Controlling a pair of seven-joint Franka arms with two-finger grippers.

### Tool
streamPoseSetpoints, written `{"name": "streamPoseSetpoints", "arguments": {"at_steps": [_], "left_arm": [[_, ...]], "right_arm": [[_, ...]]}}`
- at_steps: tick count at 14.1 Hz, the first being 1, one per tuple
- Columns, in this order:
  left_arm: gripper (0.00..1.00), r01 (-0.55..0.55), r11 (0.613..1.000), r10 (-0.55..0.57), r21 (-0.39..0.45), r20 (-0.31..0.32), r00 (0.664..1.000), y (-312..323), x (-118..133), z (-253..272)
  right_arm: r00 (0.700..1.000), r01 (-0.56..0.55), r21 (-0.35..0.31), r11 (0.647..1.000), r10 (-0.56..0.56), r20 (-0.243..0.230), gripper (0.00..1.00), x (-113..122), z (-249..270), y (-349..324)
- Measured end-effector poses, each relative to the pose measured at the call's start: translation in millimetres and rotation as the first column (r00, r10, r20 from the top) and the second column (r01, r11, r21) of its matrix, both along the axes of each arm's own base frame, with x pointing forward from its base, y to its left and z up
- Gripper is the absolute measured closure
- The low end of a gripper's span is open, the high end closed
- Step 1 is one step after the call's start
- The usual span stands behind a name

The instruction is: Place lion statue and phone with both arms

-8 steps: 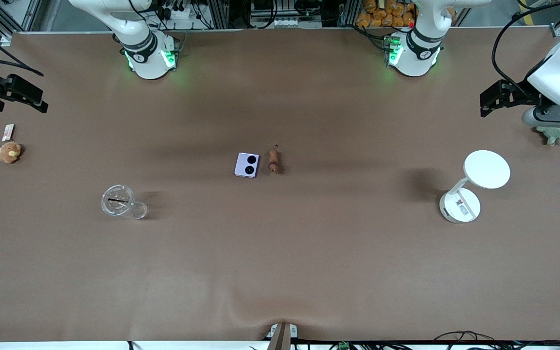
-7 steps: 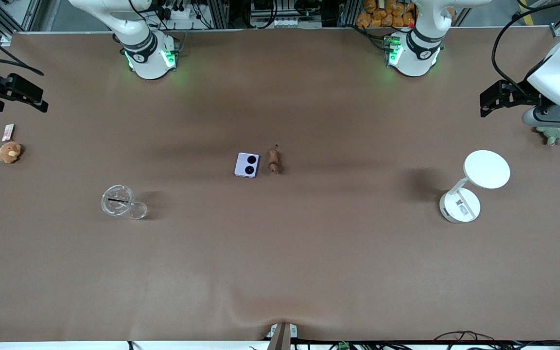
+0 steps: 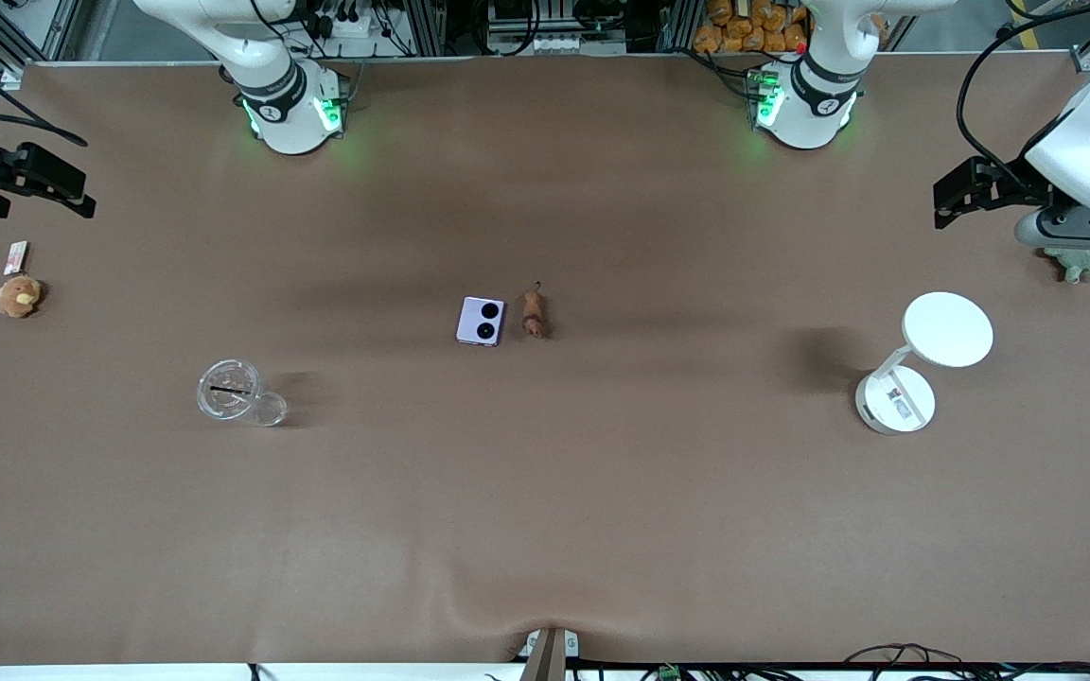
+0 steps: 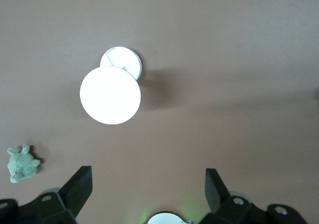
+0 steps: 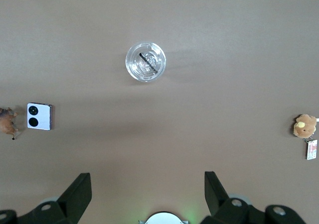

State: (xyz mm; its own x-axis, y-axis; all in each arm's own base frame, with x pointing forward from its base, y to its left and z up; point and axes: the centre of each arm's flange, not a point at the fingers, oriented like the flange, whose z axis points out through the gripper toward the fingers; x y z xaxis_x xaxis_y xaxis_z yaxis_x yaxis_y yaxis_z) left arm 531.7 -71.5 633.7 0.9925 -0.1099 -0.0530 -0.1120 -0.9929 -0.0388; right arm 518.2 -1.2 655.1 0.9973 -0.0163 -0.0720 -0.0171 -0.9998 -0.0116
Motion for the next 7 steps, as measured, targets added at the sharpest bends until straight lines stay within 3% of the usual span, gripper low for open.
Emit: {"name": "streamPoseSetpoints", "arguments": {"at_steps": [7], "left_arm": [[0.00, -0.092, 0.995, 0.091, -0.036, -0.037, 0.995, -23, 5, -16]], "right_arm": [[1.000, 0.008, 0.001, 1.000, -0.008, -0.010, 0.00, -1, -2, -4]]}}
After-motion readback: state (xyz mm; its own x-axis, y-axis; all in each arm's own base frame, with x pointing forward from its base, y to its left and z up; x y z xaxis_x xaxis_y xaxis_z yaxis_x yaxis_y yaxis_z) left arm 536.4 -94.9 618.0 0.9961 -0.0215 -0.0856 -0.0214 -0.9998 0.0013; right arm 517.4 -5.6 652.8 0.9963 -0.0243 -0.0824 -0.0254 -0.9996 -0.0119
